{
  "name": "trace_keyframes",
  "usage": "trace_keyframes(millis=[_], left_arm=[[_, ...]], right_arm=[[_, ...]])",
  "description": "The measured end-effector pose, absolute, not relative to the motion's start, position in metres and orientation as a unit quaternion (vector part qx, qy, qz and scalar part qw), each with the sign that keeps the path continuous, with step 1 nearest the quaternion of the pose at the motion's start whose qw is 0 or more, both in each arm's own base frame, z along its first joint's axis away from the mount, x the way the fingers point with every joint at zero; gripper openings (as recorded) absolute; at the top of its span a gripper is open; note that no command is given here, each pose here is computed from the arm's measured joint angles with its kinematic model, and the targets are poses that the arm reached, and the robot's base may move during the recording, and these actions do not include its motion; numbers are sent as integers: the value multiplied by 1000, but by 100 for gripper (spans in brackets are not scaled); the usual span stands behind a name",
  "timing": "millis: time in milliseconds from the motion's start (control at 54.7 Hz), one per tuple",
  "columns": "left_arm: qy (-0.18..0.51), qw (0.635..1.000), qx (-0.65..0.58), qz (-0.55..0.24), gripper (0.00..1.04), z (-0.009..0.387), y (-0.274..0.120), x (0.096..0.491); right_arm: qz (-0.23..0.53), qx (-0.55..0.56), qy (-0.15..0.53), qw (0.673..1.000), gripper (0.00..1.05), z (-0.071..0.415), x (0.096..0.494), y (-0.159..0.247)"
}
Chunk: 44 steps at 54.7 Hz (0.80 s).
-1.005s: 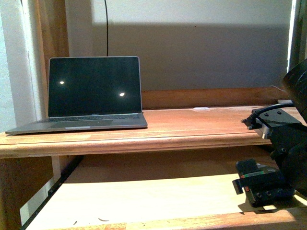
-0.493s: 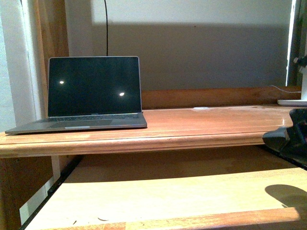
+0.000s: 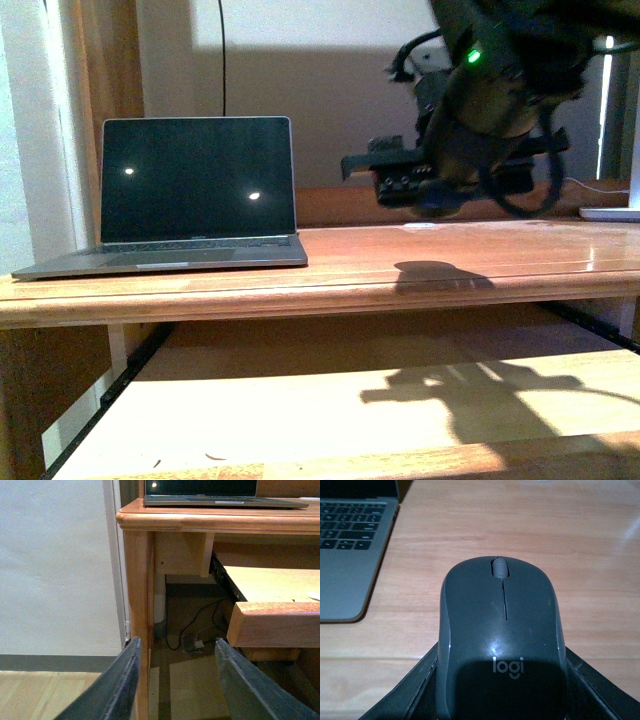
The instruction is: Place mouse
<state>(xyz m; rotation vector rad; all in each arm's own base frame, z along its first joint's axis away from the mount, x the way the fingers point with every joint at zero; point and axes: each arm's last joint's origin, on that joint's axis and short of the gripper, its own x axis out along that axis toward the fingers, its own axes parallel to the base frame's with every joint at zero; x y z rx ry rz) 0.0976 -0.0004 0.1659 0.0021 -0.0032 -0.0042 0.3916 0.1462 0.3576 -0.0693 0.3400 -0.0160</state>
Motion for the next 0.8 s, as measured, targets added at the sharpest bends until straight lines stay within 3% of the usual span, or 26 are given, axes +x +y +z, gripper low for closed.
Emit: trace_keyframes(millis=[274, 457, 713, 804], left_arm=[[-2, 1000, 1, -2, 97, 166, 0, 98], [-2, 1000, 1, -2, 97, 166, 0, 98], [-2, 1000, 1, -2, 97, 166, 0, 98], [-2, 1000, 1, -2, 97, 166, 0, 98]], right_arm=[[-54, -70, 187, 978, 56, 324, 454, 174], [-60, -75, 188, 977, 56, 318, 469, 181], [-48, -50, 149, 986, 96, 322, 471, 183], [-34, -25, 134, 990, 97, 328, 465, 174]])
